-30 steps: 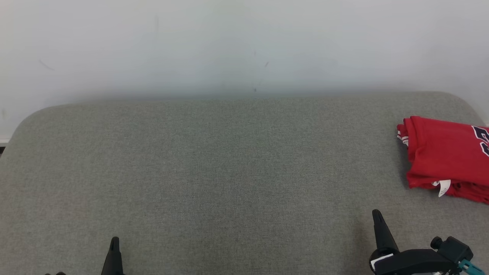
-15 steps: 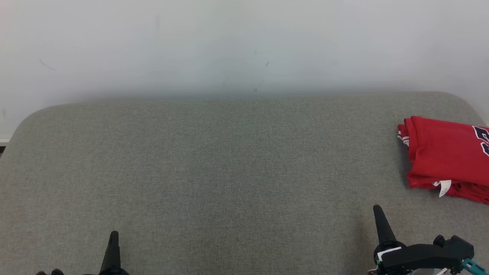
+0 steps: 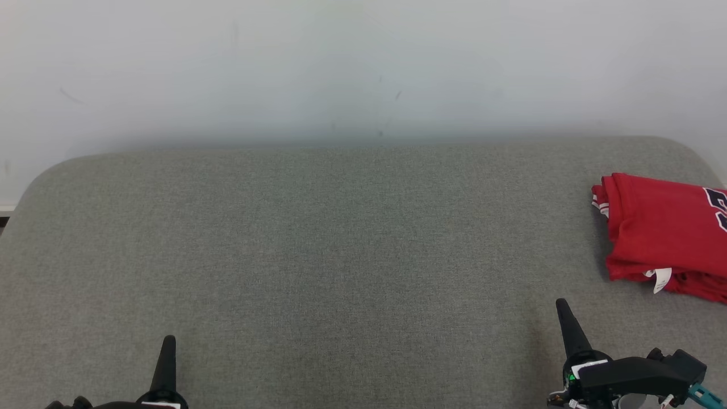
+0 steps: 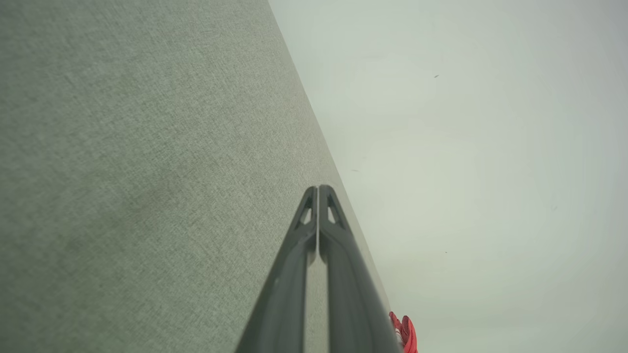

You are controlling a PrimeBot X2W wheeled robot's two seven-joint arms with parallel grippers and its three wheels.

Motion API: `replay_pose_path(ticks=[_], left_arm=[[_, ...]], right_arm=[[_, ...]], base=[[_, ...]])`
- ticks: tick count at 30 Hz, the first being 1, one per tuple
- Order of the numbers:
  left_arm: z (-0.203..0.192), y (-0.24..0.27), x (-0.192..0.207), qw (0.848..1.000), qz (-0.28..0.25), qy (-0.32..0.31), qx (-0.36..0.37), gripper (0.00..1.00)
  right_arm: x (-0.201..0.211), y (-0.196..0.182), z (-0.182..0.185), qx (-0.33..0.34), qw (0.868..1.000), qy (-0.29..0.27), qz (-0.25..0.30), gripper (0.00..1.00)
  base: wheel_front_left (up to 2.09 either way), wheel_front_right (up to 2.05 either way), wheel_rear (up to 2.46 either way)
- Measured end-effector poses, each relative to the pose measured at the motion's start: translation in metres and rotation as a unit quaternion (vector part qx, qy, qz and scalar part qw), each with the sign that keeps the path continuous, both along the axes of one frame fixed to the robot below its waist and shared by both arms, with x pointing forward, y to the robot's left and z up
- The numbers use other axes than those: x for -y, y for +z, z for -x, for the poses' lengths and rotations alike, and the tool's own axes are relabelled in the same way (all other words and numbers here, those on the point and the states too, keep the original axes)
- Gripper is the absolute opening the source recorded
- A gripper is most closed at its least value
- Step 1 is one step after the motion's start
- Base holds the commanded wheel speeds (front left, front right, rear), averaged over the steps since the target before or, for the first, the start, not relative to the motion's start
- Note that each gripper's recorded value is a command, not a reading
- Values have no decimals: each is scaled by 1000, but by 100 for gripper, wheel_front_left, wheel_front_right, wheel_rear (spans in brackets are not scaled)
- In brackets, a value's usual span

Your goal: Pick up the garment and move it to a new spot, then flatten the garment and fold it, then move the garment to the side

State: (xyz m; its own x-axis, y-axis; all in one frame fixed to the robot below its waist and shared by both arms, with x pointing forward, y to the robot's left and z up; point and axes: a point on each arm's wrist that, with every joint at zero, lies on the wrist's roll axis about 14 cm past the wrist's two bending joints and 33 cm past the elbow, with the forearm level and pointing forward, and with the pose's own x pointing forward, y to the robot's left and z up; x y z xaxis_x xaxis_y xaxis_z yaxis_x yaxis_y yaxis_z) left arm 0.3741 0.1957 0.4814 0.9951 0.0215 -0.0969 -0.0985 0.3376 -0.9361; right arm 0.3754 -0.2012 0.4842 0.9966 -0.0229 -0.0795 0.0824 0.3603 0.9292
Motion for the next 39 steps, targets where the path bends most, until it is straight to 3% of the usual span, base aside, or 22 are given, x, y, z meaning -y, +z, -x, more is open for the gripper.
replay_pose_path(ticks=[39], left_arm=[[-12,19,-3,988,147,-1,36,0]], right_arm=[[0,18,-11,31,987,2,-157,0]], base=[[0,0,0]])
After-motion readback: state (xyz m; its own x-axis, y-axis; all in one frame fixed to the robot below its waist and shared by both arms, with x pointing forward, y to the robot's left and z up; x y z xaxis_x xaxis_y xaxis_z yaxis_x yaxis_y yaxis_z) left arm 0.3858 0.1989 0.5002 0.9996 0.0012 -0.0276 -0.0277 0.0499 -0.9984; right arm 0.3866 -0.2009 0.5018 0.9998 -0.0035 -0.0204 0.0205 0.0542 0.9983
